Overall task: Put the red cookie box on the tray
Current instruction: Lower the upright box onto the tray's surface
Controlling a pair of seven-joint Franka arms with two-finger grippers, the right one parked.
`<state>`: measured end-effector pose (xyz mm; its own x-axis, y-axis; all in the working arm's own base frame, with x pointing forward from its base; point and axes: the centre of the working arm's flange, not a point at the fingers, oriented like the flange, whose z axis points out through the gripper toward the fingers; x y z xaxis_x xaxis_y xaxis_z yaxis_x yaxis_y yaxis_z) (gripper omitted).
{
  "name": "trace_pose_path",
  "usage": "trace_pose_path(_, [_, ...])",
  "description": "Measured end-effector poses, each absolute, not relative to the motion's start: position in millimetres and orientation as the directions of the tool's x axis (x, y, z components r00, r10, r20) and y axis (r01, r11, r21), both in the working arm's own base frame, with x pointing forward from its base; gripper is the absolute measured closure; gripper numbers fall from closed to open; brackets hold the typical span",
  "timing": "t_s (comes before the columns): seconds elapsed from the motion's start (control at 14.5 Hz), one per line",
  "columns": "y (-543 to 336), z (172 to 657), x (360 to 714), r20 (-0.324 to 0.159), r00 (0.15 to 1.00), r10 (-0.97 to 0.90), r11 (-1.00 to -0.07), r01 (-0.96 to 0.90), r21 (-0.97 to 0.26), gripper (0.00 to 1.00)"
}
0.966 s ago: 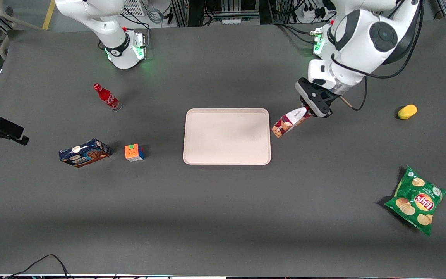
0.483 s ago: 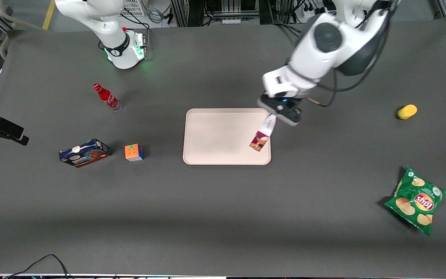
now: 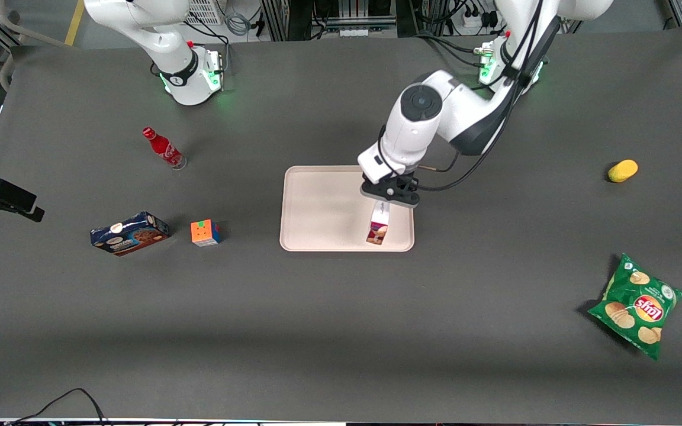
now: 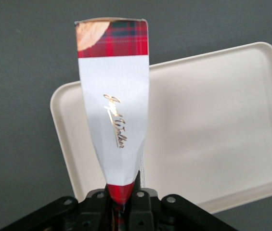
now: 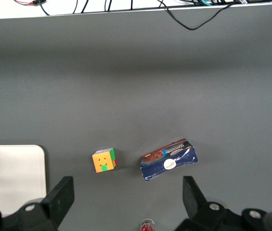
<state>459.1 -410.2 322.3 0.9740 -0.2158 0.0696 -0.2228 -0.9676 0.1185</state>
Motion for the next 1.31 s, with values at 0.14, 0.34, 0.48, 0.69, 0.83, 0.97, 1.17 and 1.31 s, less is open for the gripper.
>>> trace_pose_path(0.14, [-409, 289, 456, 0.054, 0.982, -0.181, -0.975, -0.187, 0.125, 0.87])
trace_pose_path(0.34, [-403, 263, 447, 0.024, 0.987, -0.159, -0.980, -0.161, 0.117, 0.87])
trace_pose_path(0.48, [-401, 254, 440, 0.006, 0.989, -0.149, -0.983, -0.149, 0.107, 0.87])
trace_pose_path(0.69, [-397, 246, 437, -0.001, 0.991, -0.136, -0.985, -0.135, 0.103, 0.87])
trace_pose_path(0.83, [-394, 243, 438, -0.003, 0.992, -0.128, -0.987, -0.127, 0.099, 0.87])
trace_pose_path(0.97, [-391, 242, 440, -0.002, 0.993, -0.120, -0.988, -0.119, 0.096, 0.87])
trace_pose_path(1.17, [-391, 236, 443, 0.008, 0.994, -0.112, -0.988, -0.112, 0.109, 0.87])
trace_pose_path(1.31, [-390, 230, 443, 0.006, 0.994, -0.108, -0.988, -0.108, 0.110, 0.87])
